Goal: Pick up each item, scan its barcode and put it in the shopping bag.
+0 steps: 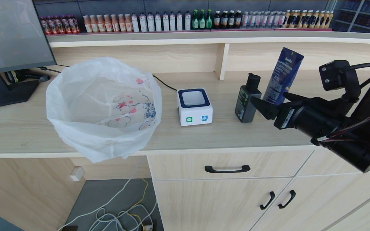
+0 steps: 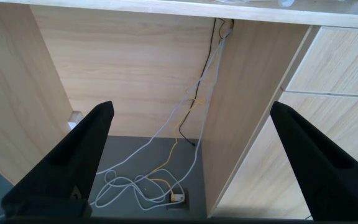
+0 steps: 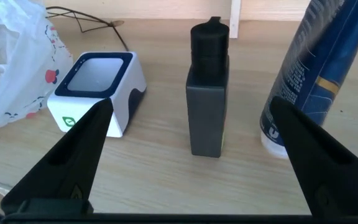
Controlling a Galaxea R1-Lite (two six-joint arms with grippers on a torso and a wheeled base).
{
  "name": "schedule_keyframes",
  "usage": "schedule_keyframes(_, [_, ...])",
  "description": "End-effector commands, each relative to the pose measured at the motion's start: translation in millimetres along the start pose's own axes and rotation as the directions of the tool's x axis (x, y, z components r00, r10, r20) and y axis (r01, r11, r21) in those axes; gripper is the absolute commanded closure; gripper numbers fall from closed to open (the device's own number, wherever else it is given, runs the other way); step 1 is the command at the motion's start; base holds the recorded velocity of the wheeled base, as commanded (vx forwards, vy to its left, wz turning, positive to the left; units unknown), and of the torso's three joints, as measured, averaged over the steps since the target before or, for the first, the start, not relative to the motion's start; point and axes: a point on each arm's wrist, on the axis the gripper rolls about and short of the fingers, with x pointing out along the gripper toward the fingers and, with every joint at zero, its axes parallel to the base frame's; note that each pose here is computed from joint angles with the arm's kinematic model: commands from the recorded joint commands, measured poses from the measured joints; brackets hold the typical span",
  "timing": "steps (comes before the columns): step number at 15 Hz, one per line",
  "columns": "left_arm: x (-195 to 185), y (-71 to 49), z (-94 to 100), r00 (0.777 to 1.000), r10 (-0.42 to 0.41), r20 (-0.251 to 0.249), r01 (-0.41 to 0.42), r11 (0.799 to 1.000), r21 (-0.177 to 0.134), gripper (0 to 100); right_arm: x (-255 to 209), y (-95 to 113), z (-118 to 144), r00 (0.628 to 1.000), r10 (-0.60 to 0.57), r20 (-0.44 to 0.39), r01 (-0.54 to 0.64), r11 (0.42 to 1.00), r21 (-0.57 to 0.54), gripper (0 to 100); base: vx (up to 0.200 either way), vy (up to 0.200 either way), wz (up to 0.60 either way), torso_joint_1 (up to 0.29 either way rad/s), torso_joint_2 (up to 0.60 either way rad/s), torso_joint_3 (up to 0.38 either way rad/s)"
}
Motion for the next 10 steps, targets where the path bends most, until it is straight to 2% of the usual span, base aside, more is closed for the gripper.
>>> schedule_keyframes(1, [0, 0.0, 0.0, 1.000, -0.001, 0.000, 0.001, 1.000, 0.000, 0, 18, 2, -8, 1.000, 0.000, -0.020, -0.001, 1.000, -0.006, 0, 0.000, 0.000, 0.00, 0.000, 0.00, 0.000])
schedule_keyframes(3, [0, 0.0, 0.0, 1.000, 0.000, 0.000, 0.000, 1.000, 0.000, 0, 35, 3, -14, 1.000, -0.001, -0.026, 0.000, 0.999, -0.051, 0, 0.000, 0.000, 0.00, 0.000, 0.00, 0.000])
schedule_keyframes(10, [0, 0.0, 0.0, 1.000, -0.001, 0.000, 0.001, 1.000, 0.000, 0, 60, 1, -20, 1.000, -0.013, -0.027, 0.012, 0.999, -0.051, 0, 0.000, 0.000, 0.00, 0.000, 0.00, 0.000])
